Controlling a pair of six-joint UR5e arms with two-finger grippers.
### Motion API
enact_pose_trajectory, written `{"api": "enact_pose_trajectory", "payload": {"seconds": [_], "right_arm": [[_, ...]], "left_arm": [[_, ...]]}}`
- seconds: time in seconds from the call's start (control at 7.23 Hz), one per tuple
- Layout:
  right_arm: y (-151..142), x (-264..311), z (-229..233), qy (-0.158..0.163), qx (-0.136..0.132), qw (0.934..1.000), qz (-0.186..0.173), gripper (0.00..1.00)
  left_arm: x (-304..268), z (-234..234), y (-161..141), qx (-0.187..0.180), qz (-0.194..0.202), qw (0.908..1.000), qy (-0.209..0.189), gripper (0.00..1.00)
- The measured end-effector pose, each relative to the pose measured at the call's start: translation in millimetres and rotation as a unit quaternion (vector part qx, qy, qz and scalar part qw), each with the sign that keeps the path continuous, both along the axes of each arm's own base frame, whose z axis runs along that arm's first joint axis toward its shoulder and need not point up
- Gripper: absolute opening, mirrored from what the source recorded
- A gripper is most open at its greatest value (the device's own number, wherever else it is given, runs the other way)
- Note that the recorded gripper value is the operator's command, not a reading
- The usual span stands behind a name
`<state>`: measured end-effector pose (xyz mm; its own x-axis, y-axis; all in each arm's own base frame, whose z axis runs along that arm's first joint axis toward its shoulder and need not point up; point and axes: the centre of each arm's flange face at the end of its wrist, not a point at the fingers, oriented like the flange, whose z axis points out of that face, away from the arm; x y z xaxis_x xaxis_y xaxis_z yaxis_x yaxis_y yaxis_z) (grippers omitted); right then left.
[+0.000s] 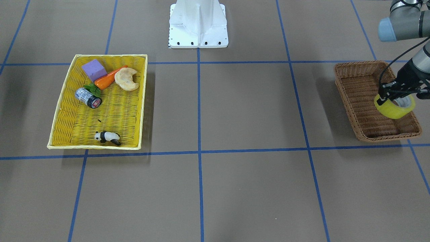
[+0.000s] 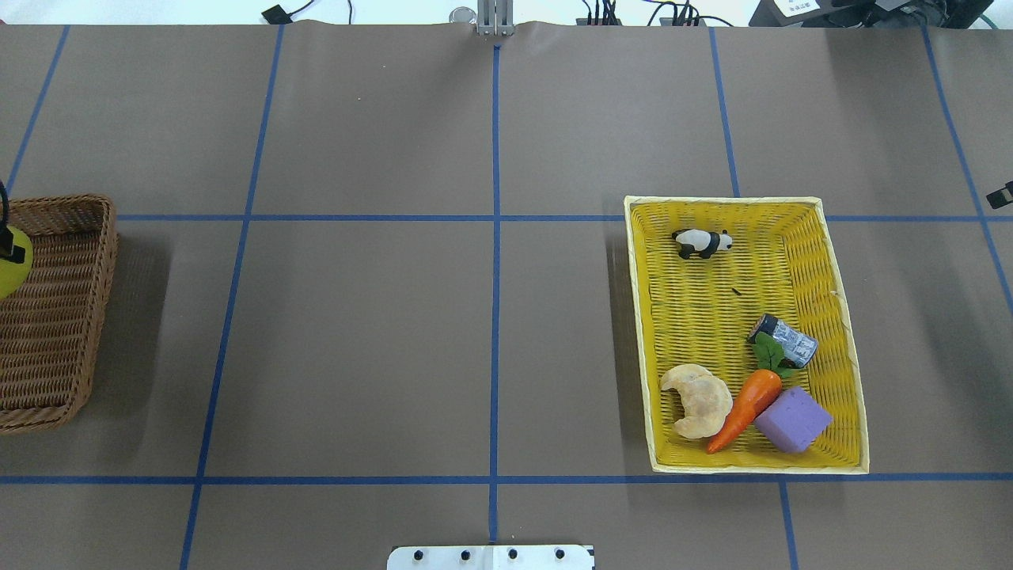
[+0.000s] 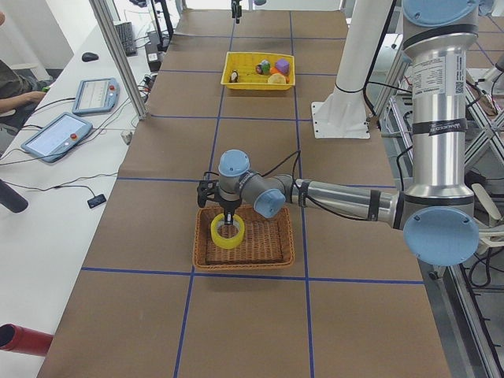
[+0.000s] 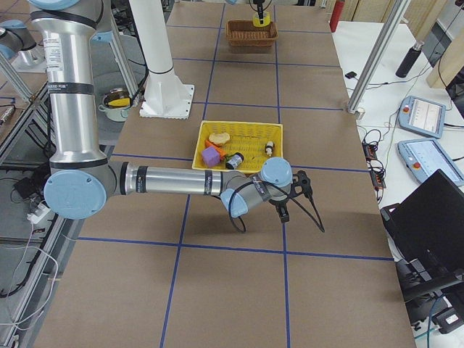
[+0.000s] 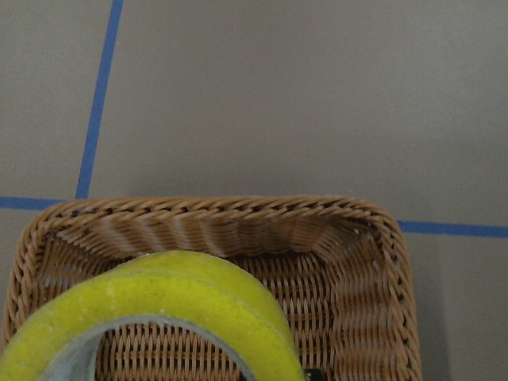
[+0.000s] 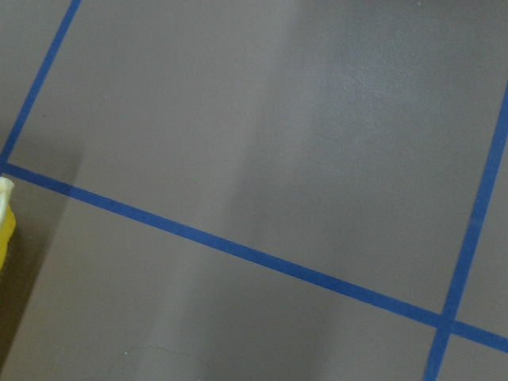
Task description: Move tape to another basket
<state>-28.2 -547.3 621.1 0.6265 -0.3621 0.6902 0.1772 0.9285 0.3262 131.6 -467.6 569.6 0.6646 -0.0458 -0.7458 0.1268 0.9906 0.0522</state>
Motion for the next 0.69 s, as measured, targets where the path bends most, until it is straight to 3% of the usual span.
{"api": "enact_pose_trajectory", "payload": {"seconds": [0.28, 0.69], "right_arm": [[-8, 11, -2, 0.032, -0.008, 0.9991, -0.028, 1.00], [7, 20, -19, 0.042, -0.025, 0.9981, -0.038, 1.00]], "left_arm": [[5, 10, -6, -0.011, 0.006, 0.9999, -0.002, 0.00], [29, 19, -8, -0.021, 0.022, 0.9995, -0.007, 0.00]]}}
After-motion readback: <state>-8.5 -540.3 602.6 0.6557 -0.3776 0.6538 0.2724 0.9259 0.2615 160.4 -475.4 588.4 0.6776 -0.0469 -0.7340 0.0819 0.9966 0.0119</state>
